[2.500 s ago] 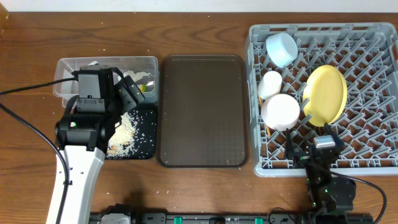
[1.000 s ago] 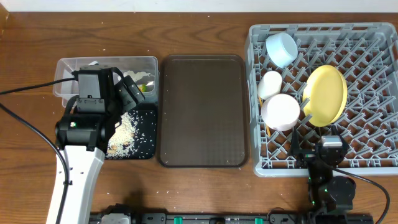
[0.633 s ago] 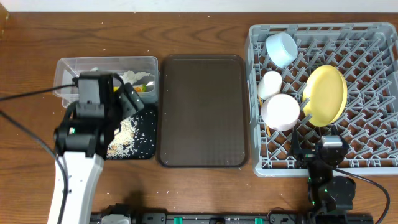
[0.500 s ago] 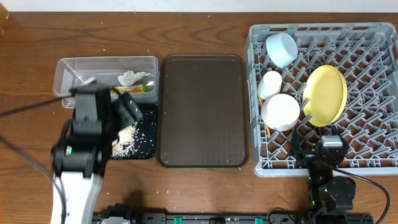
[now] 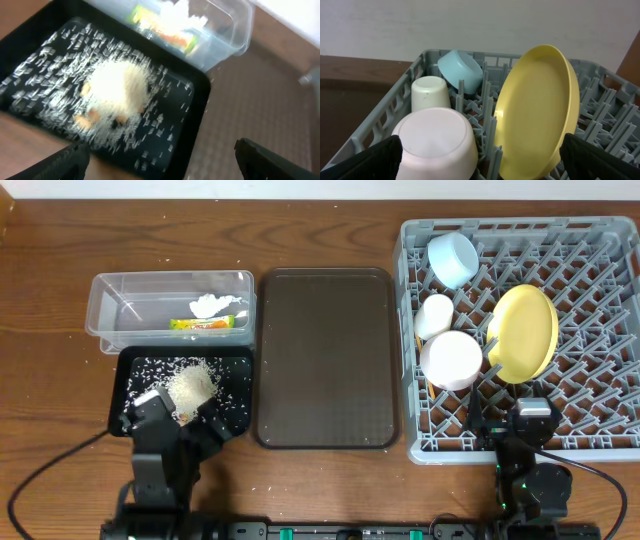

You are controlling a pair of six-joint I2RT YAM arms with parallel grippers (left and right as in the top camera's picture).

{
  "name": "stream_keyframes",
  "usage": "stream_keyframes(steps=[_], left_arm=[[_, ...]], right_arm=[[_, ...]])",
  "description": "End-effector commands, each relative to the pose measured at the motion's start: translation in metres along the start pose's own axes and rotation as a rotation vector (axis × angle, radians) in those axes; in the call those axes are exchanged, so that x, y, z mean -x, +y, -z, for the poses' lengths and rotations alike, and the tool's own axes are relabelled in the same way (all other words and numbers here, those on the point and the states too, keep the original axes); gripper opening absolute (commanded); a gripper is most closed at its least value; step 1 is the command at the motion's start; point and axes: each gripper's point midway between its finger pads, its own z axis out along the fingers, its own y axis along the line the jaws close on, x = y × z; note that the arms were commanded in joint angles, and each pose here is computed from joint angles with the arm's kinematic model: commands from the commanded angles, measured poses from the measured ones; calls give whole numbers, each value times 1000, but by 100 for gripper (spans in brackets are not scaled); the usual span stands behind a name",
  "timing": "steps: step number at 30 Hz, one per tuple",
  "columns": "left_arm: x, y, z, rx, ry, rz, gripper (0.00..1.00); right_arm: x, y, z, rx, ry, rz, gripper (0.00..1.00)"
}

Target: Sort waste into correct bins and load items into the dishwasher rack

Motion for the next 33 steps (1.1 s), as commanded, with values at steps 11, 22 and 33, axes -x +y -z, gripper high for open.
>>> stream_keyframes(steps=[11,22,33], left_arm=[[33,-32,-11,-289,-381,11,95],[16,-27,-27,-299,-409,-76,96],[0,-20,-38,-257,-399,-241,95]], right_arm=[[0,-4,0,-21,-1,-18,99],[0,-4,0,-21,-1,-18,99],[0,-4,0,-21,-1,-18,99]])
